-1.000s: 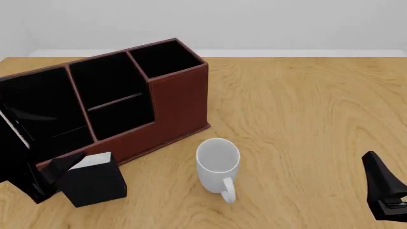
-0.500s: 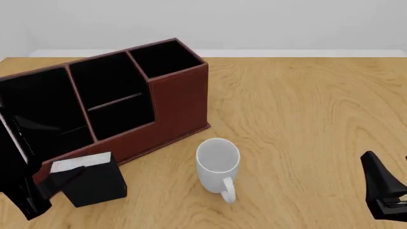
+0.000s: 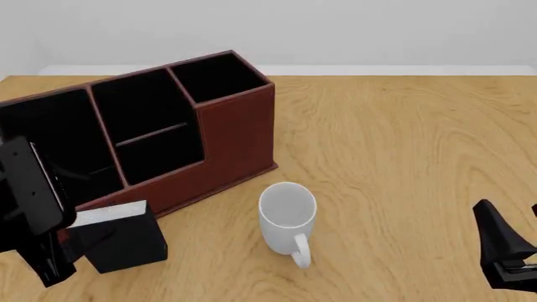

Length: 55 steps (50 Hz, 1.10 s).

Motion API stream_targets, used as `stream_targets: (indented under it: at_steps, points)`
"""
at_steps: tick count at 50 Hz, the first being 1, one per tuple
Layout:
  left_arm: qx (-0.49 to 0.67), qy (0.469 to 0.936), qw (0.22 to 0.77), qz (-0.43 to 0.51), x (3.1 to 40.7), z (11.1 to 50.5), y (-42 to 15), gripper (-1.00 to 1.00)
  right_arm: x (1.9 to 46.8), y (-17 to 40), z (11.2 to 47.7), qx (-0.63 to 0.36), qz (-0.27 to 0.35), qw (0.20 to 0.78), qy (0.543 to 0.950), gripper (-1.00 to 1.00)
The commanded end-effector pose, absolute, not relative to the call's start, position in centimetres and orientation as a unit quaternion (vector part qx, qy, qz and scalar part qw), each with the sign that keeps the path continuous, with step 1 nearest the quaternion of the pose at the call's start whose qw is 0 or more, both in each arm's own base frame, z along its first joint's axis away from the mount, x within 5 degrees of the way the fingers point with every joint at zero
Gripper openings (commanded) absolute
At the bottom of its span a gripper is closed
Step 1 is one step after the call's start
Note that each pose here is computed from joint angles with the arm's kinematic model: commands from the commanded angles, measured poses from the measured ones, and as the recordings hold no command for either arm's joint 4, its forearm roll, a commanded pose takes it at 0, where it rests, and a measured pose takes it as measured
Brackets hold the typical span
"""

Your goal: Pick up the book and place it in the front compartment of the caddy.

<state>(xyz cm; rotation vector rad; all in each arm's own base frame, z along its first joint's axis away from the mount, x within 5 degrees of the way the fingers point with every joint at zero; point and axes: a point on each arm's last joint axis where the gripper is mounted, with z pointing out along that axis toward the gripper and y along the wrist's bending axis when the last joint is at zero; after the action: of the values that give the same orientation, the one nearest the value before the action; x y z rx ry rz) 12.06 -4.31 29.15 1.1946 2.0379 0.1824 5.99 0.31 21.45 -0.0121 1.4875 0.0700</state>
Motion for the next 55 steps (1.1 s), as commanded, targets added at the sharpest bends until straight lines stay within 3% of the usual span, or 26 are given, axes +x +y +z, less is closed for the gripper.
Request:
stream_targets:
  at_steps: [1, 55]
  points:
    - [0.478, 0.8, 0.356, 0.077, 12.5, 28.6, -4.2, 1.0, 6.0, 0.4, 21.4, -0.008, 0.034, 0.734, 0.679, 1.0]
    - [0.511, 0.795, 0.322, 0.053, 16.2, 24.9, -7.0, 1.0, 6.3, 0.3, 21.5, -0.006, 0.034, 0.734, 0.679, 1.0]
